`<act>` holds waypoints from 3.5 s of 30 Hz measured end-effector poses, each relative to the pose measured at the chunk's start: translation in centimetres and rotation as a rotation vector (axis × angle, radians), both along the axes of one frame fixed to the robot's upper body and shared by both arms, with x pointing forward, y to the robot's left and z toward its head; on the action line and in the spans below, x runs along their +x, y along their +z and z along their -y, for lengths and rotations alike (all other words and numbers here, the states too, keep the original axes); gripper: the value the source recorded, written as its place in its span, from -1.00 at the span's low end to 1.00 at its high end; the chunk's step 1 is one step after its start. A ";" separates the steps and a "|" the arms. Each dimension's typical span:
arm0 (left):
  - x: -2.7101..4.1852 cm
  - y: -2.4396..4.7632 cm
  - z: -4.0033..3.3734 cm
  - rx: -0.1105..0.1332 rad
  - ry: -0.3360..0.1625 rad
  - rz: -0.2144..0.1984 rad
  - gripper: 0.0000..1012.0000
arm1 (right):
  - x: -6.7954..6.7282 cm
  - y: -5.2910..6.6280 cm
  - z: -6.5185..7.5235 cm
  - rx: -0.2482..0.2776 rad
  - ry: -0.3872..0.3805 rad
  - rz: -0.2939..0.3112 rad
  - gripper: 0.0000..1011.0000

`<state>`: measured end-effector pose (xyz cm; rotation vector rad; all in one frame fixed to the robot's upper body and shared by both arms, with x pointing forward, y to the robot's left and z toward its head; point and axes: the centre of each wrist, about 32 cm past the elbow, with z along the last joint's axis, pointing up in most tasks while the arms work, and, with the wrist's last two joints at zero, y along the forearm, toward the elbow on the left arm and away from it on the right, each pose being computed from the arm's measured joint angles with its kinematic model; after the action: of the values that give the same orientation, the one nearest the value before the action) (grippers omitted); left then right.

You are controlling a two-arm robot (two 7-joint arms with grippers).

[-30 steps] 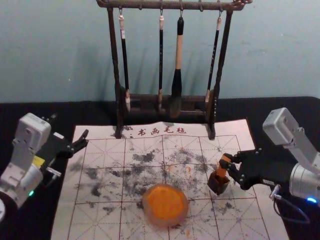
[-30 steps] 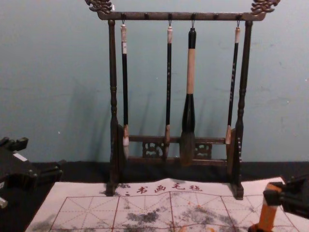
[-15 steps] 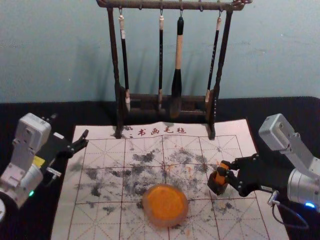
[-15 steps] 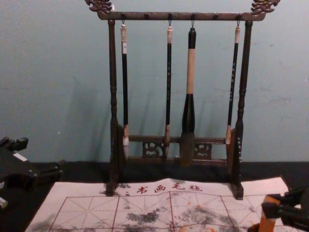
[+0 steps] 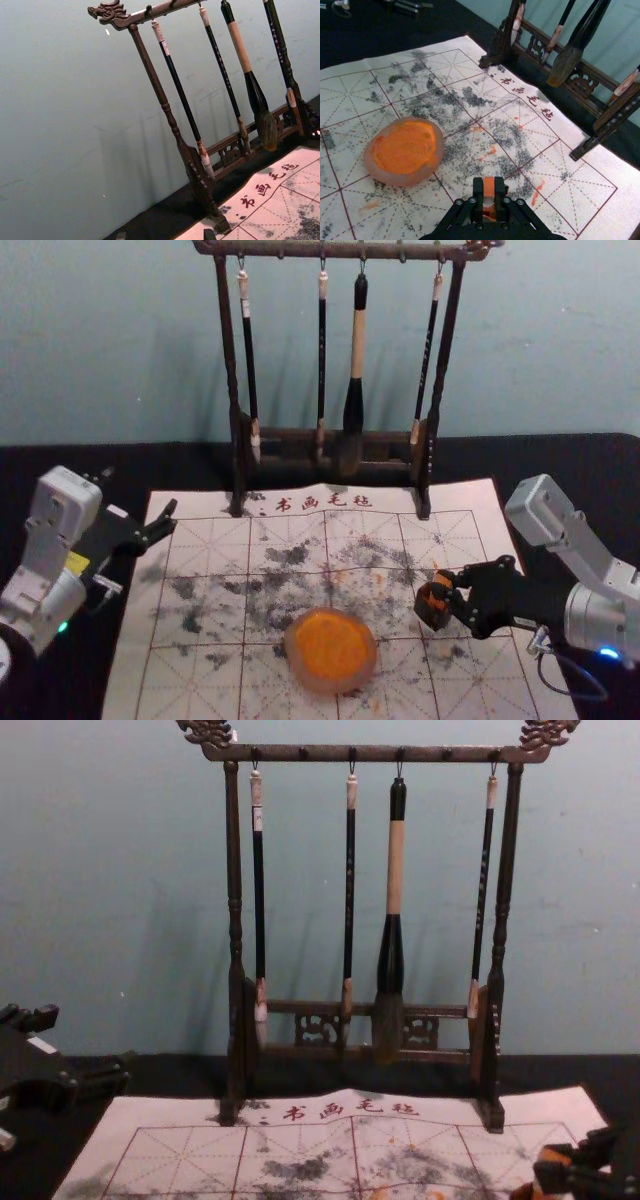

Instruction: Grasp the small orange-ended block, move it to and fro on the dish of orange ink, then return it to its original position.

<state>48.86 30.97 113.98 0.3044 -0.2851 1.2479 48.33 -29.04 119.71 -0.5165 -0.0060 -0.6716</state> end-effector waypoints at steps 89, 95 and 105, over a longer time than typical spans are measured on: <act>0.00 0.00 0.00 0.000 0.000 0.000 0.98 | 0.4 -0.7 -0.1 -0.011 -0.011 -0.012 0.98; 0.00 0.00 0.00 0.000 0.000 0.000 0.98 | 0.2 -0.5 -0.1 0.023 -0.021 0.027 0.98; 0.00 0.00 0.00 0.000 0.000 0.000 0.98 | -0.7 -0.6 -0.7 0.157 -0.247 0.249 0.98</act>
<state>48.86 30.97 113.98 0.3045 -0.2850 1.2479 47.67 -28.38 119.06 -0.2821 -0.1238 -0.9670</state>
